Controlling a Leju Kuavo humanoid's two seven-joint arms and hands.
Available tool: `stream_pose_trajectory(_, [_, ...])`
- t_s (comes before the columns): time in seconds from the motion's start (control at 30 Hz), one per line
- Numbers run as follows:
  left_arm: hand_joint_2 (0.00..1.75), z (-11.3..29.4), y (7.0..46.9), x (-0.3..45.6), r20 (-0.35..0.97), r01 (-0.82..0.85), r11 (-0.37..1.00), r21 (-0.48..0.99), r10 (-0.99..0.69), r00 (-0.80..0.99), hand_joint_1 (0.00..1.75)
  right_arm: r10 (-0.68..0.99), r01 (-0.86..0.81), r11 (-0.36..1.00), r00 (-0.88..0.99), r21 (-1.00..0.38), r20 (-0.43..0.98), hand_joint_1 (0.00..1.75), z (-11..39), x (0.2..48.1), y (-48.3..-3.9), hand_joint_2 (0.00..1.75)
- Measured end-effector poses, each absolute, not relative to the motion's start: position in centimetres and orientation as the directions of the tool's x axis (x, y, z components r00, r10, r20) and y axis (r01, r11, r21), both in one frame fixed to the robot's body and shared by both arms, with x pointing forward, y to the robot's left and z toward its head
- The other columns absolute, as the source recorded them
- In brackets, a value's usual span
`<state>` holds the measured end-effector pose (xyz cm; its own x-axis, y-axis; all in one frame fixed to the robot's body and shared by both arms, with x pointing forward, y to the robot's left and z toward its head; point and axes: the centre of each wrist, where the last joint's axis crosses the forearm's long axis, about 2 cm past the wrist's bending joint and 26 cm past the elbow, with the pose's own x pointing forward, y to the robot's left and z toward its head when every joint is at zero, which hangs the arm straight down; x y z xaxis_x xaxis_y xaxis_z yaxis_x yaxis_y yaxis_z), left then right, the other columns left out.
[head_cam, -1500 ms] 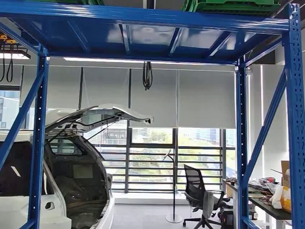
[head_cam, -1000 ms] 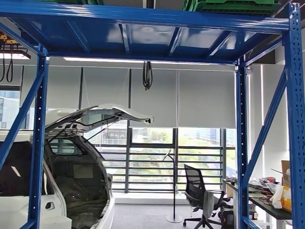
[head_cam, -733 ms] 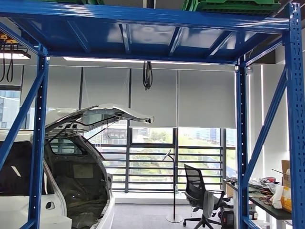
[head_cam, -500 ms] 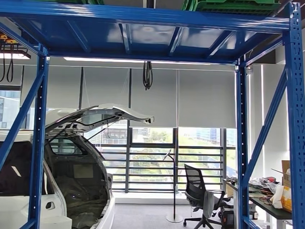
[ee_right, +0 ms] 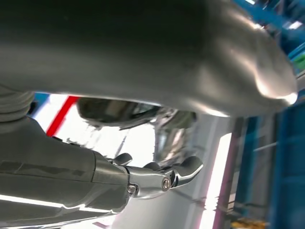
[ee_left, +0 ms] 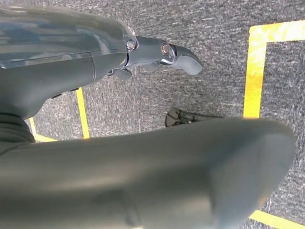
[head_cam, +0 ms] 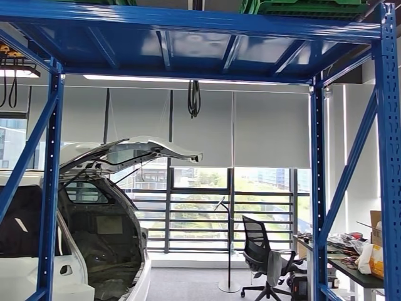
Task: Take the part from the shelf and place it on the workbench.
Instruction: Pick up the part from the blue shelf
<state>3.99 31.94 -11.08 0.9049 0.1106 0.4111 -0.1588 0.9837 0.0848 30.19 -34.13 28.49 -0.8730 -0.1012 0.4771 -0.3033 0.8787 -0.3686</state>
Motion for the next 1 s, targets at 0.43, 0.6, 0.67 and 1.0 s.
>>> stream_pose_trajectory(0.43, [0.0, -11.1, 31.2, 4.4, 0.42, -0.127, 0.99, 0.06, 0.09, 0.903, 0.0, -0.301, -0.38, 0.777, -0.925, -0.502, 0.233, 0.0, 34.7, 27.7, -31.1, 0.0])
stream_pose_trajectory(0.6, [0.0, -11.1, 30.9, 4.4, 0.419, -0.124, 0.991, 0.054, 0.091, 0.903, 0.0, -0.301, -0.376, 0.771, -0.926, -0.514, 0.226, 0.0, 34.9, 27.4, -30.6, 0.0])
stream_pose_trajectory(0.67, [0.0, -11.1, 30.8, 4.5, 0.421, -0.124, 0.991, 0.052, 0.091, 0.903, 0.0, -0.3, -0.372, 0.771, -0.928, -0.517, 0.22, 0.0, 35.0, 27.3, -30.4, 0.0])
stream_pose_trajectory(1.0, [0.0, -11.1, 30.7, 4.6, 0.422, -0.122, 0.991, 0.047, 0.091, 0.902, 0.0, -0.311, -0.373, 0.766, -0.928, -0.523, 0.206, 0.0, 35.3, 27.2, -29.9, 0.0])
